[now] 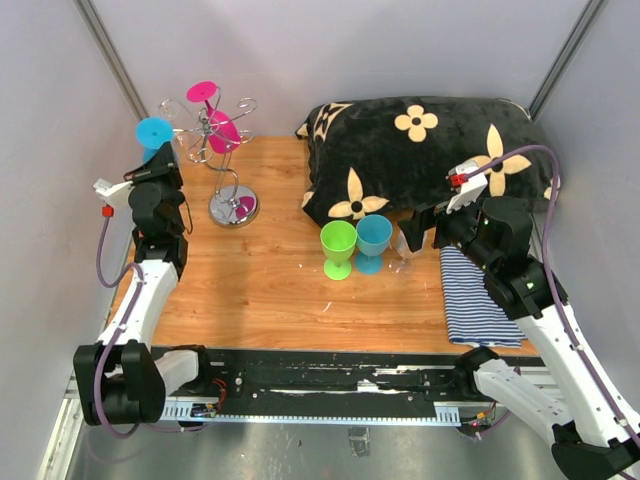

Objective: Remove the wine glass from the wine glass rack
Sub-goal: Pick up the wine glass from the wine rack.

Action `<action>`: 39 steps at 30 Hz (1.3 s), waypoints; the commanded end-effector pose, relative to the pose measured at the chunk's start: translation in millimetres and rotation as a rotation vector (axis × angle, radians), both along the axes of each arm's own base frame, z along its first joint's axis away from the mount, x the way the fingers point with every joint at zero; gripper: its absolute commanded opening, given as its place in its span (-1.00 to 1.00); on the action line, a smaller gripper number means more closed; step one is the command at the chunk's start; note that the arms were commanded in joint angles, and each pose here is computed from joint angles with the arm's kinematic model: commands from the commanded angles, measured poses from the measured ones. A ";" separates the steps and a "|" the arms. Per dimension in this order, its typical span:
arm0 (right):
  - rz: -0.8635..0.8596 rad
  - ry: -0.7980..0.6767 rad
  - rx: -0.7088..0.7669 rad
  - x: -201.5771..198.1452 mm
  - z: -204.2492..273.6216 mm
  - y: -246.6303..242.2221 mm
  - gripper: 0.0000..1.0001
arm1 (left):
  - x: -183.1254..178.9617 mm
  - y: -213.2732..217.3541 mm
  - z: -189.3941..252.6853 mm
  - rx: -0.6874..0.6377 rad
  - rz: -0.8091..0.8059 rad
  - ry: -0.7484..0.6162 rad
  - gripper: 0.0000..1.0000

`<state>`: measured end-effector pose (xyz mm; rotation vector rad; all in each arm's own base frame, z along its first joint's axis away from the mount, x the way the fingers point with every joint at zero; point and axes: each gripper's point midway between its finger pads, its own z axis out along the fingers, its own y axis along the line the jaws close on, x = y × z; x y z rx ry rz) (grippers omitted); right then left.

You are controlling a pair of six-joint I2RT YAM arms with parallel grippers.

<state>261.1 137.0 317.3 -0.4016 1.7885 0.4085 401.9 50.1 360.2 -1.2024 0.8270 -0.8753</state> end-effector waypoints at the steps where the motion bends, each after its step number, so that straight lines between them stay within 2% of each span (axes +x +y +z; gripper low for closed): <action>1: -0.026 -0.034 0.003 2.8 3.8 -6.8 0.96 | -11.4 5.1 35.1 -0.005 0.030 -0.088 -0.99; 7: -0.037 -0.039 0.000 1.4 2.6 -9.9 0.97 | -4.2 12.4 42.7 0.000 0.070 -0.091 -0.99; 13: -0.042 -0.052 -0.005 0.4 4.8 -11.8 0.97 | 0.7 18.1 33.1 -0.002 0.102 -0.024 -0.99; 21: -0.034 -0.055 -0.003 -1.3 5.1 -11.2 0.96 | 9.6 -3.2 31.4 0.008 0.026 -0.083 -0.99; 32: -0.032 -0.062 -0.003 -2.5 8.2 -11.4 0.97 | 25.9 -13.9 27.5 -0.023 0.117 -0.102 -0.99; 39: -0.037 -0.068 -0.015 -2.1 8.1 -13.2 0.97 | 24.7 -7.4 12.4 -0.028 0.172 -0.041 -0.99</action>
